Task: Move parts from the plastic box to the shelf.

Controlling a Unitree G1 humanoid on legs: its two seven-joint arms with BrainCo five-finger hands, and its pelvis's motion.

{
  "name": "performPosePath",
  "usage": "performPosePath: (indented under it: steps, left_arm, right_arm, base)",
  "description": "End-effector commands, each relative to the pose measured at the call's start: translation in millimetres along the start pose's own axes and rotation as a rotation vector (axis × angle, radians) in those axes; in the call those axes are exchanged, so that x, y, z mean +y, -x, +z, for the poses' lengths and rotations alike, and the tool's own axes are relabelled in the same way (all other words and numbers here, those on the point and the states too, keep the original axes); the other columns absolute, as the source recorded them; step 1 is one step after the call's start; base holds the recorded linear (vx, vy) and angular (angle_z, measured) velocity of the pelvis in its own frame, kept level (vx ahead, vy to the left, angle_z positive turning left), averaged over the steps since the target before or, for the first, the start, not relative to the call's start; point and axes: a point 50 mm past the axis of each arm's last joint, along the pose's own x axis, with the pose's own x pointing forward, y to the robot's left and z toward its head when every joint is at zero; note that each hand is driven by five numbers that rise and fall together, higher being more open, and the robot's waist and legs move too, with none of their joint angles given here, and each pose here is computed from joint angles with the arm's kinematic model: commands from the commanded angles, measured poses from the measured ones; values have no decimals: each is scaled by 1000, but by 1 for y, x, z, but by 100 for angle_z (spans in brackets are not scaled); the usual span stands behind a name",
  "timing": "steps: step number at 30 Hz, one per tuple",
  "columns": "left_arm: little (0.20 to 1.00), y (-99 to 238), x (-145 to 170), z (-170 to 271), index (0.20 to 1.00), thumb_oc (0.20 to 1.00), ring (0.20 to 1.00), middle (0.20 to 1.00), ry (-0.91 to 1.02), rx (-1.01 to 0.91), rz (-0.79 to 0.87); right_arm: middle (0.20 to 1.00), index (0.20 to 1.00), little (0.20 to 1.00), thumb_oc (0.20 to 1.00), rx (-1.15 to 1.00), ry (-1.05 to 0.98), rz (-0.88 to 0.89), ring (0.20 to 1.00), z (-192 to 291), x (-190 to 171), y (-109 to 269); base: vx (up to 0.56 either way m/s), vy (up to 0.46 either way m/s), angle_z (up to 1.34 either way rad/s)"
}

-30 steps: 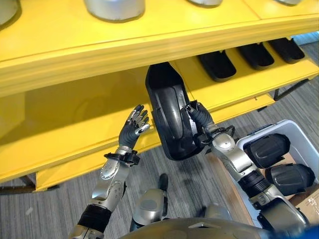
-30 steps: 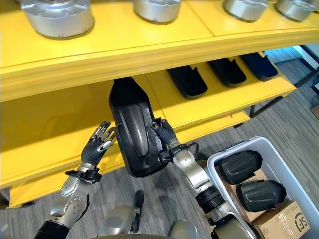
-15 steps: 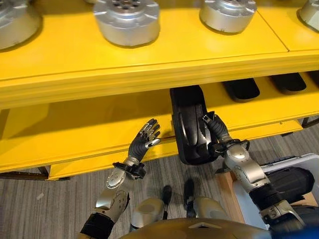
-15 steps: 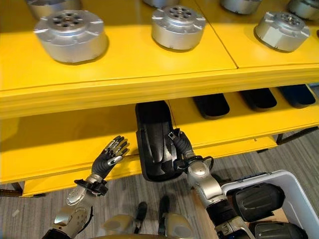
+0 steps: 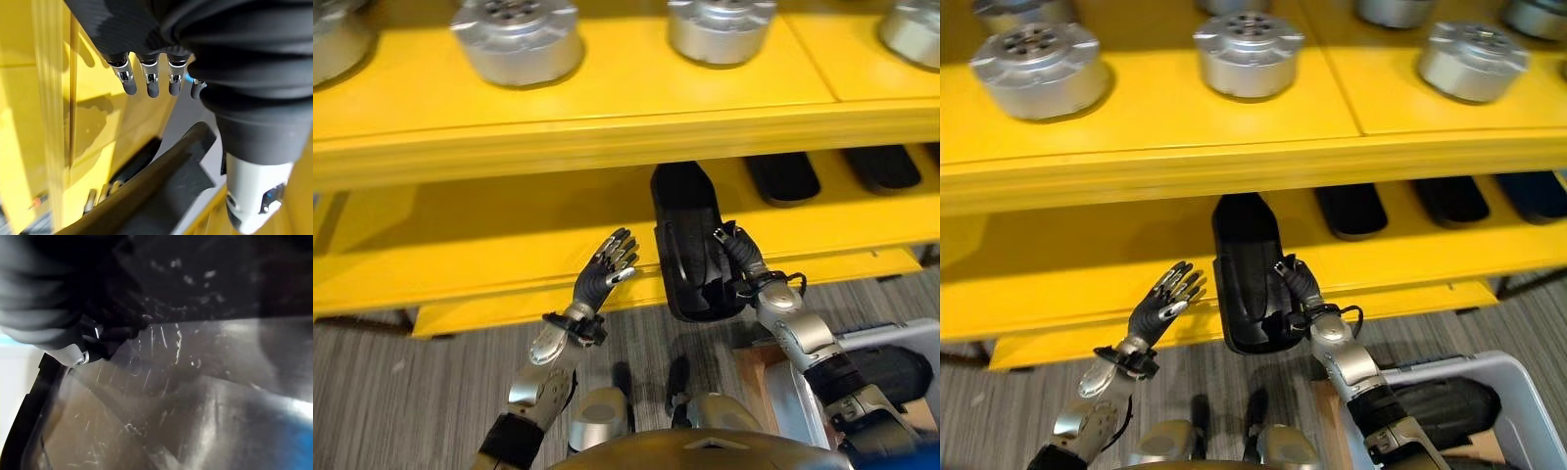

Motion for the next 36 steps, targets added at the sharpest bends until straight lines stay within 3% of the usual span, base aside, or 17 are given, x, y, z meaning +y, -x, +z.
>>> performPosePath:
  steps: [1, 8, 12, 22, 29, 36]
  left_arm:
    - [1000, -1, -7, 21, 1000, 1000, 1000, 1000, -6, -148, 5]
    - [1000, 2, -5, 21, 1000, 1000, 1000, 1000, -7, -125, 0]
    - [1000, 3, -12, 22, 1000, 1000, 1000, 1000, 22, -138, -114]
    - [1000, 7, -2, 26, 1000, 1000, 1000, 1000, -17, -115, -18]
    - [1000, -5, -8, 31, 1000, 1000, 1000, 1000, -10, -114, -85]
    - [1000, -20, -13, 40, 1000, 1000, 1000, 1000, -47, -97, -158]
  right_arm:
    - [200, 200, 200, 200, -190, -86, -7, 200, 46, 0, -12]
    - [200, 200, 200, 200, -154, -88, -6, 200, 44, -13, -10]
    - [200, 200, 200, 200, -146, -105, -27, 200, 41, -18, -8]
    - [200, 200, 200, 200, -161, -129, -94, 200, 48, -29, -11]
    - [200, 200, 200, 200, -214, -118, -115, 200, 76, -38, -22]
    - [200, 200, 200, 200, -231, -48, -205, 200, 122, -75, -44]
  base:
    - [-5, 73, 81]
    - [22, 315, -7]
    - [0, 167, 20]
    - [-32, 61, 4]
    - [-126, -27, 0]
    - [-125, -24, -6]
